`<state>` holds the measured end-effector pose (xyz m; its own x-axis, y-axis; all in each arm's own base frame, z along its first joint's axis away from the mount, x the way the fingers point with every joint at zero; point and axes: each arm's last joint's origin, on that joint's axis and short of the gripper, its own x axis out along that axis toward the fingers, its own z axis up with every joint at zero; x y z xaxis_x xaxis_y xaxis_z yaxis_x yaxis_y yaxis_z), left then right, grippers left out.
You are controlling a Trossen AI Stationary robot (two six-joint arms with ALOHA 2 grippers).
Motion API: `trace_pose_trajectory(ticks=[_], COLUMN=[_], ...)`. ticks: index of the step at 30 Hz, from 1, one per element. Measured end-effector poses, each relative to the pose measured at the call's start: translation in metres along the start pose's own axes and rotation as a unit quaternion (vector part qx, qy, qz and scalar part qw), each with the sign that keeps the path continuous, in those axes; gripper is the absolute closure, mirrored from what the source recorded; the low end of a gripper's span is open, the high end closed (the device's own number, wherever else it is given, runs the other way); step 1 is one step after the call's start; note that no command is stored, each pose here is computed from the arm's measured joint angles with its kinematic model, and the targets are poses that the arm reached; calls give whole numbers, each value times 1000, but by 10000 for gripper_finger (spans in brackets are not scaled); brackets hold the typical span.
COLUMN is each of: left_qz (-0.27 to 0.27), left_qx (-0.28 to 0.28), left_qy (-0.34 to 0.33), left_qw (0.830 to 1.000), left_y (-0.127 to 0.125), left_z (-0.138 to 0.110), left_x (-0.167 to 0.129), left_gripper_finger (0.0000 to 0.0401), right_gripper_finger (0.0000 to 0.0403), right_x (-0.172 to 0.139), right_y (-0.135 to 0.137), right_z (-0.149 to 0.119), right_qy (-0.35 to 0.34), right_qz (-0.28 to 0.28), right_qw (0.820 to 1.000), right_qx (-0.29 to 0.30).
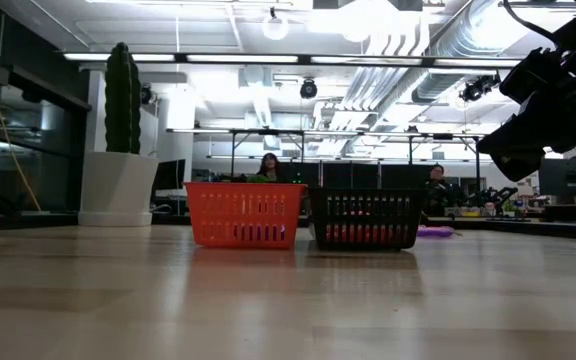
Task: Sort spring keychains
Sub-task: Put the violet spring keychain into the orange bin
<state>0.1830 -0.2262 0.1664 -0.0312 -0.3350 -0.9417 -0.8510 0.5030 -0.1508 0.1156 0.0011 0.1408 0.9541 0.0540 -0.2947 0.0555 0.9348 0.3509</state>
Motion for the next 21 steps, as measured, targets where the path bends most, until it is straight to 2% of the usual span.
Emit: trace_pose_trajectory(ticks=[8,21], left_qz=[33,37], left_qx=[-1,-6], left_qy=[12,13], left_qw=[999,999], left_y=[-4,-9], left_z=[-9,-8], left_x=[17,34], left_gripper_finger=[232,232], right_gripper_finger=[391,391], right_x=[0,0], right_y=[0,0], right_z=[0,0], right_qy=[-1,0], right_qz=[0,0], right_qw=[1000,1000], right_qx=[0,0])
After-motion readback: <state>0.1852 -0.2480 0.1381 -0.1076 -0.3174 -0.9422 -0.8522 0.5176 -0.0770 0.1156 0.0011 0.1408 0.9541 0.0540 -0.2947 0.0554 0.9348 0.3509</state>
